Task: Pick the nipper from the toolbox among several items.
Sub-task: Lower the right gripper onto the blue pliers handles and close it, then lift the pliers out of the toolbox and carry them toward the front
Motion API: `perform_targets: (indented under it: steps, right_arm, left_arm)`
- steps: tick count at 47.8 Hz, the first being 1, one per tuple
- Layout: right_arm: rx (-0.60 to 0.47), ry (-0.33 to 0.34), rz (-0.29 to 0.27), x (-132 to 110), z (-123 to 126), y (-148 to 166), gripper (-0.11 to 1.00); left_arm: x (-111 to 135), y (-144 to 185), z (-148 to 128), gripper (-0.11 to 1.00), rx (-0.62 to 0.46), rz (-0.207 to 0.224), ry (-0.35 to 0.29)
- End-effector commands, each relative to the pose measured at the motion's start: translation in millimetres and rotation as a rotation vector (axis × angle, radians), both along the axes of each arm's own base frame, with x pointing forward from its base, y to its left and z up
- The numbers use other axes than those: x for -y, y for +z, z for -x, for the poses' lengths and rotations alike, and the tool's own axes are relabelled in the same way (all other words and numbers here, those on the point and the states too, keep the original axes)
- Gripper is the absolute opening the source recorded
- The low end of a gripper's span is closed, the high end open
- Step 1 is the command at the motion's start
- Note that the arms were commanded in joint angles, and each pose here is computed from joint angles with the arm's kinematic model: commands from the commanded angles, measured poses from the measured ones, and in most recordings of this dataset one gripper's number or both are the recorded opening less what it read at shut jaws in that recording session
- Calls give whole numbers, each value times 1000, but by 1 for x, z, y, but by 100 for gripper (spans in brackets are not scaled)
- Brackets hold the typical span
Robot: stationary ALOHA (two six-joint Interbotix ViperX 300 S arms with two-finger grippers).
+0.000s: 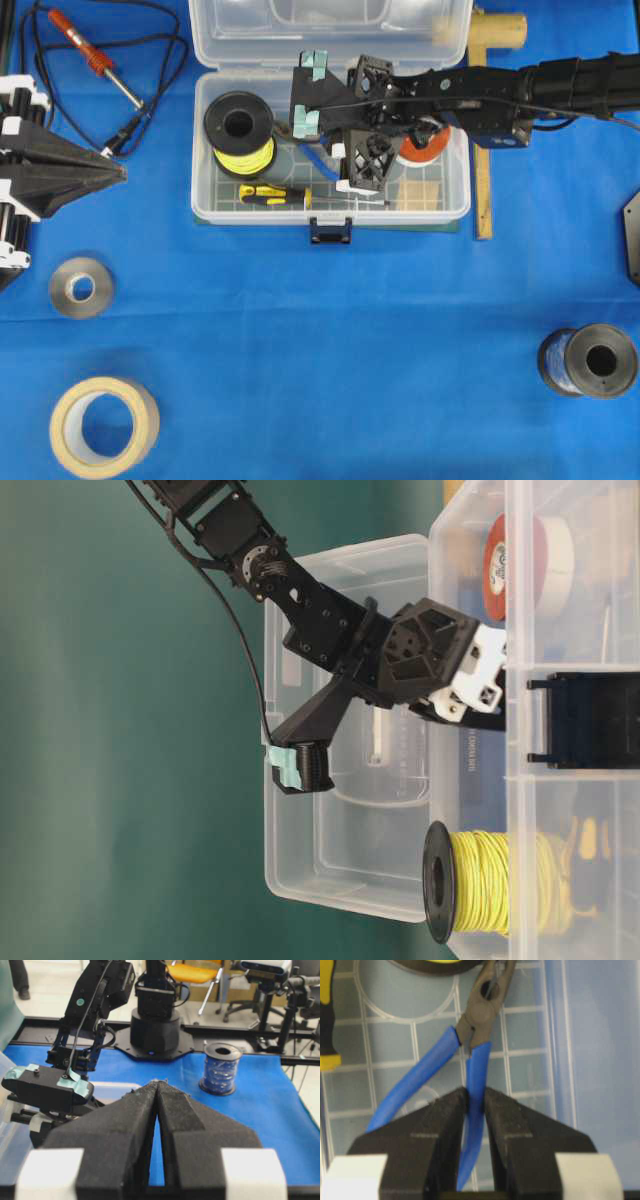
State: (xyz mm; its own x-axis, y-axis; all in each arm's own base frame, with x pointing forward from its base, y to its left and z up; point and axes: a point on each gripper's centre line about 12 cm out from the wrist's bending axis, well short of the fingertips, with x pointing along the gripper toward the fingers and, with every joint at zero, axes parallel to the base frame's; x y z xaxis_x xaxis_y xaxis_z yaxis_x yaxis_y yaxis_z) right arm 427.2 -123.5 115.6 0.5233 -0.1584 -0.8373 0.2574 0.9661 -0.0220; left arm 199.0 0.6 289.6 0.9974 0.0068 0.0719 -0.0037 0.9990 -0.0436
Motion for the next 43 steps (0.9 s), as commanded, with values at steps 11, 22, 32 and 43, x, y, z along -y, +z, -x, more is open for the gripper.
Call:
perform_targets:
  steps: [11, 22, 32, 43]
  right_arm:
    - [196, -7, 51, -4, 18, 105, 13]
    - [307, 45, 74, -34, 46, 154, 13]
    - [395, 175, 43, -94, 56, 161, 13]
    - [426, 312, -28, -160, 48, 147, 13]
  left_arm:
    - [0, 6, -2, 0, 11, 3, 1]
    - [0, 5, -2, 0, 8, 3, -1]
    - [0, 5, -2, 0, 8, 2, 0]
    - [0, 4, -2, 0, 6, 2, 0]
